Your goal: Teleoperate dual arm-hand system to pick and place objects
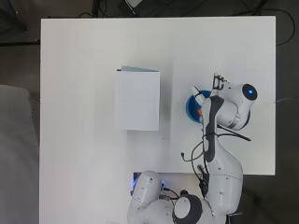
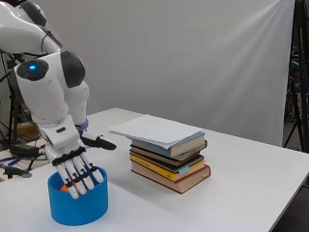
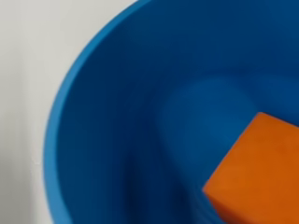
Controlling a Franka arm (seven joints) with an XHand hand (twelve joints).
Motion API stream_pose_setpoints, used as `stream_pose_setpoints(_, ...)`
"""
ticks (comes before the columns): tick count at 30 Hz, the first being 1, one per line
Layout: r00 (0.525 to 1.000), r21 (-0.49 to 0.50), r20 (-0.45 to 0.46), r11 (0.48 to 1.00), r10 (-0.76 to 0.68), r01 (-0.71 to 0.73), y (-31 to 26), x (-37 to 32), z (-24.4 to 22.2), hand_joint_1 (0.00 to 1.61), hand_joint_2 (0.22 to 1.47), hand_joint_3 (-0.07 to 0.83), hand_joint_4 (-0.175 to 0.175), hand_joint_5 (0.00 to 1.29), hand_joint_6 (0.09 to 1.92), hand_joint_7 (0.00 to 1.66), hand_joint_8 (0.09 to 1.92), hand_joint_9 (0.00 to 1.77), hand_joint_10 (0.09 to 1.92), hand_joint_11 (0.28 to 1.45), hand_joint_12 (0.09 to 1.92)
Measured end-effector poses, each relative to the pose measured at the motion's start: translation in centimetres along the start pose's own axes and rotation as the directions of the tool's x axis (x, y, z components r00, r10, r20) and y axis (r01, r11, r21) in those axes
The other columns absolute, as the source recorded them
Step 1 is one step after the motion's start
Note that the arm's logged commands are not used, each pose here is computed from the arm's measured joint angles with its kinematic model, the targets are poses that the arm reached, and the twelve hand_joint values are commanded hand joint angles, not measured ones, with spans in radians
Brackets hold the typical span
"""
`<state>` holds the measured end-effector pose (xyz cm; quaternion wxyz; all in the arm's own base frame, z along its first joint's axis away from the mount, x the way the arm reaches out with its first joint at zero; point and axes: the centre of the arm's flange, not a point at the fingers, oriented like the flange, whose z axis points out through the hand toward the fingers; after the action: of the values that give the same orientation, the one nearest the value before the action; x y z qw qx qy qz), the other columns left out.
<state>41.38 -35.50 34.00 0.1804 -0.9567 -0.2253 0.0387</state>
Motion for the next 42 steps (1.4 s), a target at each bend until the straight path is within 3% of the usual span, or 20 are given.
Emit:
stream_pose_setpoints(5,0.997,-0.023,0.025,0.997,-0.076,0.076,-2.7,4.1,-0.2,0.0,0.92,0.012,0.05,0.19,0.09,0.28,0.09,0.35,0.09,0.42,0.09)
stream_pose_setpoints(10,0.991,-0.076,-0.049,0.99,-0.124,0.12,-5.9,3.6,-4.2,0.0,0.92,0.002,0.069,0.24,0.09,0.32,0.09,0.38,0.09,0.42,0.09)
stream_pose_setpoints(13,0.982,-0.135,-0.1,0.98,-0.16,0.146,-7.9,2.5,-8.3,0.17,0.98,0.003,0.063,0.41,0.09,0.54,0.09,0.64,0.09,0.48,0.09)
stream_pose_setpoints(16,0.962,-0.176,-0.104,0.957,-0.251,0.23,-11.6,3.2,-11.5,0.26,1.01,0.0,0.049,0.46,0.09,0.64,0.09,0.77,0.09,0.52,0.09)
stream_pose_setpoints(19,0.933,-0.214,-0.075,0.92,-0.351,0.329,-17.2,4.5,-15.1,0.36,1.0,-0.004,0.024,0.48,0.09,0.62,0.09,0.75,0.09,0.51,0.09)
stream_pose_setpoints(26,0.859,-0.288,0.01,0.821,-0.511,0.492,-28.0,4.9,-20.2,0.38,0.99,-0.006,0.006,0.48,0.09,0.59,0.09,0.71,0.09,0.48,0.09)
stream_pose_setpoints(35,0.848,-0.31,0.094,0.794,-0.522,0.523,-30.4,7.0,-21.7,0.35,0.99,-0.001,0.001,0.5,0.09,0.61,0.09,0.74,0.09,0.49,0.09)
stream_pose_setpoints(42,0.843,-0.302,0.099,0.791,-0.528,0.532,-30.9,7.7,-21.6,0.33,0.99,-0.001,-0.006,0.49,0.09,0.64,0.09,0.79,0.09,0.51,0.09)
